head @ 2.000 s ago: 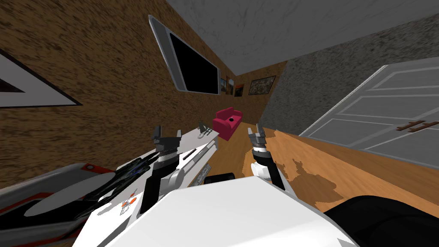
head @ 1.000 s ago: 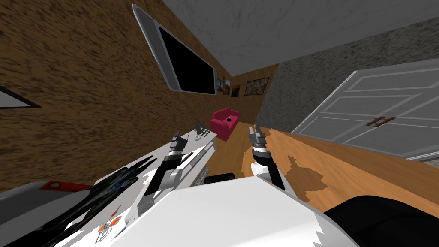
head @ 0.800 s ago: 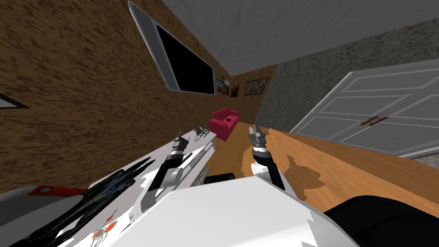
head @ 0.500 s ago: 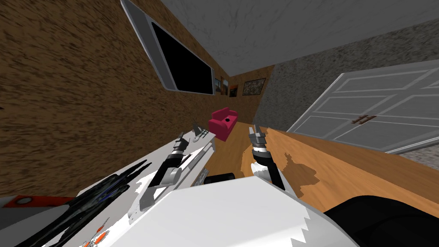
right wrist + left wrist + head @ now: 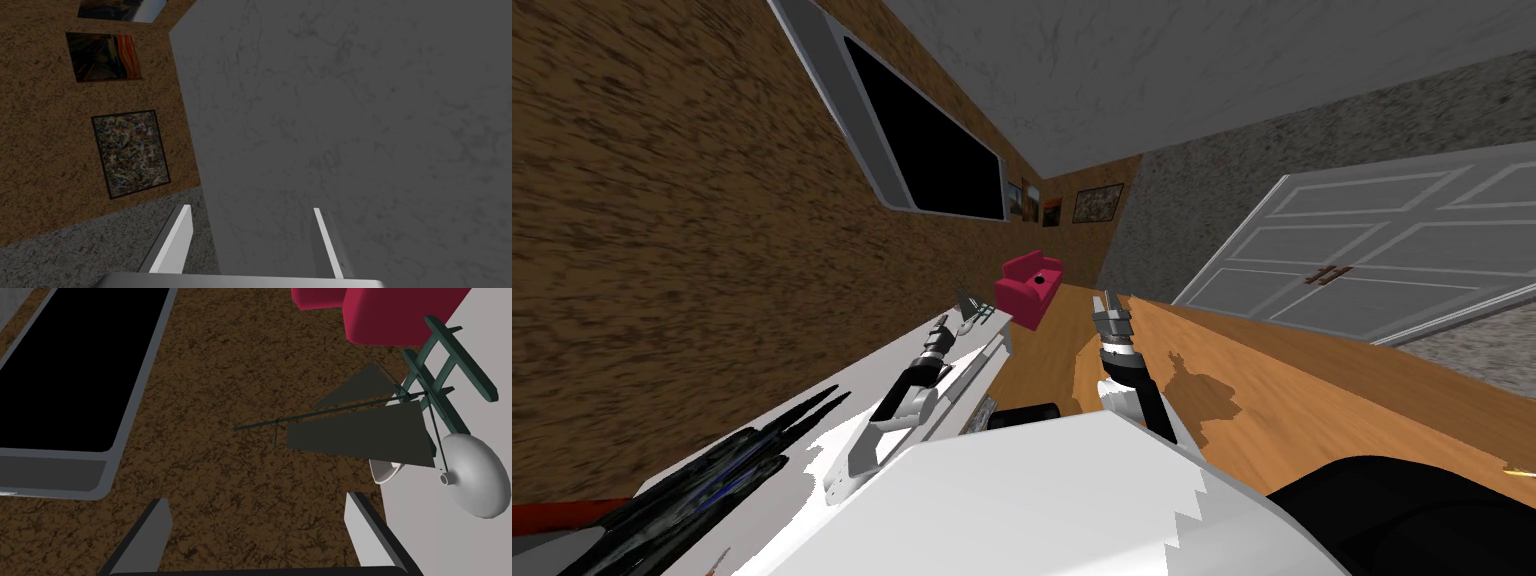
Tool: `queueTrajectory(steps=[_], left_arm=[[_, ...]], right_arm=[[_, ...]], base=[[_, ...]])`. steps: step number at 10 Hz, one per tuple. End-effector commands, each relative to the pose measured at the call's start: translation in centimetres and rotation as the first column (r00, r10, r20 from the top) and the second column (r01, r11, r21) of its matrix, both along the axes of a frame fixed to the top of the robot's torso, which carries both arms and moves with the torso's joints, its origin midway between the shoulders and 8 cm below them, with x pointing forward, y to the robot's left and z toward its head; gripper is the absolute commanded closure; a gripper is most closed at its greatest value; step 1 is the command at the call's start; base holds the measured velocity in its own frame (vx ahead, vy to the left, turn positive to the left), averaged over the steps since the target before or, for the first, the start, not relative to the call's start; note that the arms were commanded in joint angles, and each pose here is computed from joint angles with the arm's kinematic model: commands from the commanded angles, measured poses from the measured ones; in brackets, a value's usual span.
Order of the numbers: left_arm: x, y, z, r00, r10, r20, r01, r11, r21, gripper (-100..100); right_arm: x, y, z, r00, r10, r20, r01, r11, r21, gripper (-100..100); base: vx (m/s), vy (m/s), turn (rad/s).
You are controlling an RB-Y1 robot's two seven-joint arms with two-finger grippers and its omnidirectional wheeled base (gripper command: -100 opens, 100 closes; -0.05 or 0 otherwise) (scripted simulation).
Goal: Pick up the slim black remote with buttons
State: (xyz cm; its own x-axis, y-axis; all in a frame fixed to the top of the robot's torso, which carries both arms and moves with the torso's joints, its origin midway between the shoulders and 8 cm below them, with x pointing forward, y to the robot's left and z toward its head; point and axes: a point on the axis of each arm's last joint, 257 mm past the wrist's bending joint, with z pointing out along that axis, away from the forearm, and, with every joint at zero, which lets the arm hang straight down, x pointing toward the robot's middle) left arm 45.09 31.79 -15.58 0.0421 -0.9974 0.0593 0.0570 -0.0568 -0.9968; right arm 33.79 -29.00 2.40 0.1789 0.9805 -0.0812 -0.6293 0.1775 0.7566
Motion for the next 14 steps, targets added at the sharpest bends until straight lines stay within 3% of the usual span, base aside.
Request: queueTrajectory(steps=[1, 2, 4, 5, 7, 9, 12, 14], left_arm=[[0.1, 0.2, -0.6, 1.0, 0.003, -0.026, -0.003, 1.0, -0.003, -100], [0.5, 0.8, -2.4, 0.997, 0.008, -0.08, -0.009, 1.0, -0.014, -100], [0.5, 0.9, -3.0, 0.994, 0.01, -0.105, -0.012, 1.0, -0.015, -100], [0.8, 1.5, -4.9, 0.987, 0.017, -0.16, -0.021, 0.999, -0.028, -100], [0.9, 2.2, -6.9, 0.975, 0.025, -0.221, -0.035, 0.999, -0.042, -100], [0.7, 2.3, -7.9, 0.966, 0.027, -0.259, -0.039, 0.998, -0.043, -100], [0.5, 3.7, -11.8, 0.927, 0.043, -0.374, -0.075, 0.995, -0.072, -100], [0.2, 3.8, -12.7, 0.913, 0.044, -0.404, -0.08, 0.994, -0.072, -100]], right_arm=[[0.0, 0.0, 0.0, 1.0, 0.0, 0.0, 0.0, 1.0, 0.0, 0], [0.0, 0.0, 0.0, 1.0, 0.0, 0.0, 0.0, 1.0, 0.0, 0], [0.0, 0.0, 0.0, 1.0, 0.0, 0.0, 0.0, 1.0, 0.0, 0], [0.0, 0.0, 0.0, 1.0, 0.0, 0.0, 0.0, 1.0, 0.0, 0], [0.0, 0.0, 0.0, 1.0, 0.0, 0.0, 0.0, 1.0, 0.0, 0], [0.0, 0.0, 0.0, 1.0, 0.0, 0.0, 0.0, 1.0, 0.0, 0], [0.0, 0.0, 0.0, 1.0, 0.0, 0.0, 0.0, 1.0, 0.0, 0], [0.0, 0.0, 0.0, 1.0, 0.0, 0.0, 0.0, 1.0, 0.0, 0]], base=[[0.012, 0.001, 0.019], [0.024, -0.003, -0.096], [0.021, 0.002, -0.026], [0.029, 0.002, -0.087], [0.034, 0.006, -0.077], [0.023, 0.004, -0.021], [0.032, 0.004, -0.069], [0.021, 0.008, -0.025]])
